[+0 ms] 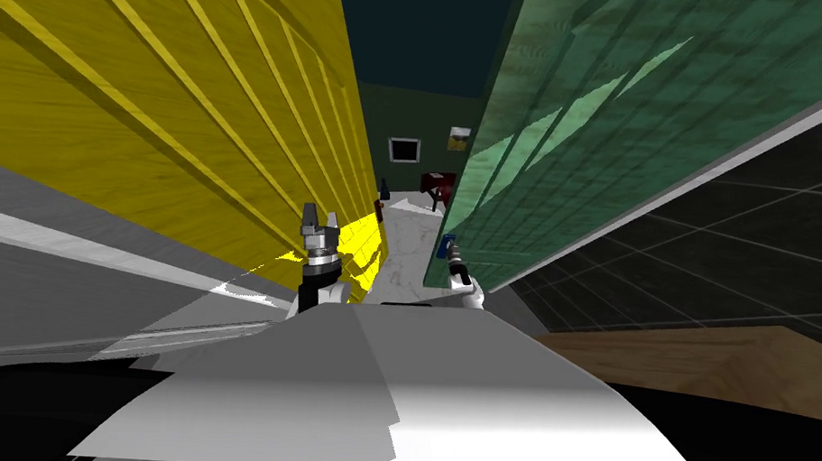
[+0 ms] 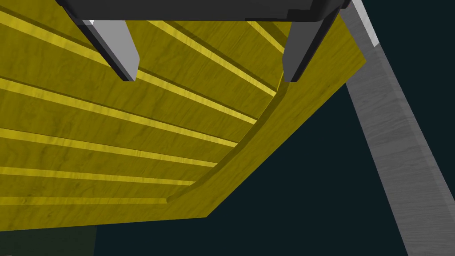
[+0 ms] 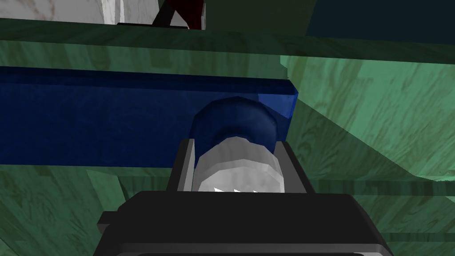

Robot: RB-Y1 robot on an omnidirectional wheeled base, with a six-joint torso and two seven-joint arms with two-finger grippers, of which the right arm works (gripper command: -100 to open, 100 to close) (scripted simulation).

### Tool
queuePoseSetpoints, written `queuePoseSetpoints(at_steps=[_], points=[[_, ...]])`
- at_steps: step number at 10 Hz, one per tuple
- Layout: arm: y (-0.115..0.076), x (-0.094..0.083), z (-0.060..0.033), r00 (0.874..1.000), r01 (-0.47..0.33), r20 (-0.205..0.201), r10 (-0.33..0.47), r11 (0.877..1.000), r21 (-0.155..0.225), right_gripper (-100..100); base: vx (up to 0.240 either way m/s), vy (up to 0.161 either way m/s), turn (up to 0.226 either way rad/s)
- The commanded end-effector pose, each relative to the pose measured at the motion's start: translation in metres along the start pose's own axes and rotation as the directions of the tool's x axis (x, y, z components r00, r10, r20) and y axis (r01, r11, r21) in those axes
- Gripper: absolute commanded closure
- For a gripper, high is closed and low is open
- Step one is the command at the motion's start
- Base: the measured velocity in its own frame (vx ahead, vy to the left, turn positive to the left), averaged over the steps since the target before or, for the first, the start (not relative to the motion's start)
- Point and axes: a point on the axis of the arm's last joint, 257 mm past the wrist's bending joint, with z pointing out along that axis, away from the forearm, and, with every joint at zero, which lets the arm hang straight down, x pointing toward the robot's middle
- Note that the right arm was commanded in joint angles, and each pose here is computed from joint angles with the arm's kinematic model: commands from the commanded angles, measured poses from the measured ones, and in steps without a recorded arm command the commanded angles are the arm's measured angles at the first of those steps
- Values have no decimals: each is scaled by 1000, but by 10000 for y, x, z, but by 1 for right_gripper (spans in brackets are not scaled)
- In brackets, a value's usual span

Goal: Push the door open

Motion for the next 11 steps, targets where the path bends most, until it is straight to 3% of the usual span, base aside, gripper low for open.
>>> queuePoseSetpoints(at_steps=[1, 5, 8, 9, 11], points=[[3, 12, 34, 1000, 6, 1, -6, 1000, -1, 100, 121, 20, -157], [11, 54, 118, 1000, 20, 3, -20, 1000, -4, 100, 198, -9, -153], [18, 106, 192, 1000, 30, 4, -30, 1000, -6, 100, 221, -48, -242], [19, 146, 175, 1000, 20, -2, -20, 1000, -3, -100, -57, 40, -57], [21, 183, 176, 1000, 15, -6, -15, 1000, -1, -100, -220, 85, 0]])
